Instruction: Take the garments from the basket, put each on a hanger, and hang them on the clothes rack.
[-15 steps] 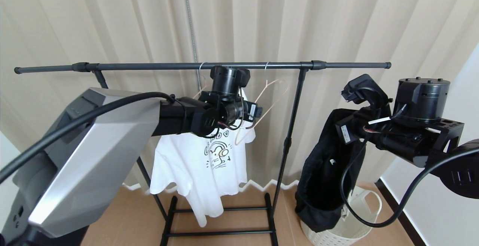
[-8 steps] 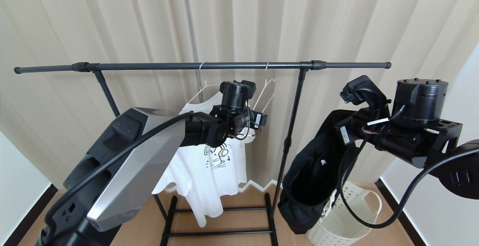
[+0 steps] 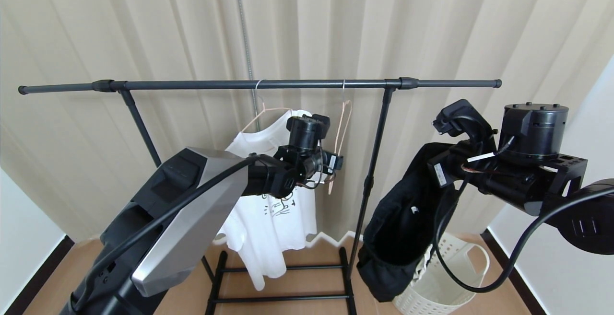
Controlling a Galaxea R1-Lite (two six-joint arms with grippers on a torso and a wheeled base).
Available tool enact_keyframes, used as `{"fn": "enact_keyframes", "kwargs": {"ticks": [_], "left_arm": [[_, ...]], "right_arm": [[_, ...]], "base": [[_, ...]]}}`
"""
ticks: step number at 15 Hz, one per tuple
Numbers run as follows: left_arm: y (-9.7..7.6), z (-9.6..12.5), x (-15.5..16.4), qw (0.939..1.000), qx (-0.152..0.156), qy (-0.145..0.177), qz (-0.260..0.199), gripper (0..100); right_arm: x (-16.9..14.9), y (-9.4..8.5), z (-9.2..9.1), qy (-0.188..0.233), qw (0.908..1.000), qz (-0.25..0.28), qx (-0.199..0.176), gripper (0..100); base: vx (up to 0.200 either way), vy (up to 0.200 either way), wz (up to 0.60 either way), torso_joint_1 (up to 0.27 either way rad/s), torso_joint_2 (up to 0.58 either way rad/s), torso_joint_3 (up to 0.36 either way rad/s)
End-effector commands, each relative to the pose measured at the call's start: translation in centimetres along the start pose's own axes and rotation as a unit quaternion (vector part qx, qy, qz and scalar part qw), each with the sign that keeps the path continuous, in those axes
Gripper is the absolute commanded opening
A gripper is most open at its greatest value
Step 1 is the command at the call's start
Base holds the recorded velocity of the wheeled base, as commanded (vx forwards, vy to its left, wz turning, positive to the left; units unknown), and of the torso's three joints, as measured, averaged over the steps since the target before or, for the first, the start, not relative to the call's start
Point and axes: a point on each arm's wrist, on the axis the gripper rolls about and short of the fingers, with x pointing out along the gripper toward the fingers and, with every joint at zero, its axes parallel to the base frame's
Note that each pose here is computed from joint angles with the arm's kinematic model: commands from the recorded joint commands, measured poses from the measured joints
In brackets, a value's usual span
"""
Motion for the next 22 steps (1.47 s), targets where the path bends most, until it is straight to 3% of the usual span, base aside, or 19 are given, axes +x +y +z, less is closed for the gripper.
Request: {"fn": "enact_keyframes", "kwargs": {"ticks": [1, 13, 22], "left_arm": [[-0.2, -0.4, 0.2, 1.0, 0.001, 0.004, -0.001, 0], [-0.3, 0.1, -0.1, 1.0, -0.002, -0.001, 0.001, 0], [-0.2, 2.4, -1.4, 0.9993, -0.008, -0.038, 0.0, 0]], "right_arm": [[0.1, 0.1, -0.1, 0.002, 1.0, 0.001, -0.001, 0], [0.1, 0.1, -0.2, 0.004, 1.0, 0.001, -0.001, 0], [0.0, 0.1, -0.1, 0.002, 1.0, 0.001, -0.001, 0]], "base": [[0.0, 0.0, 0.0, 0.0, 0.0, 0.0], [0.0, 0.0, 0.0, 0.0, 0.0, 0.0], [0.0, 0.0, 0.0, 0.0, 0.0, 0.0]]}}
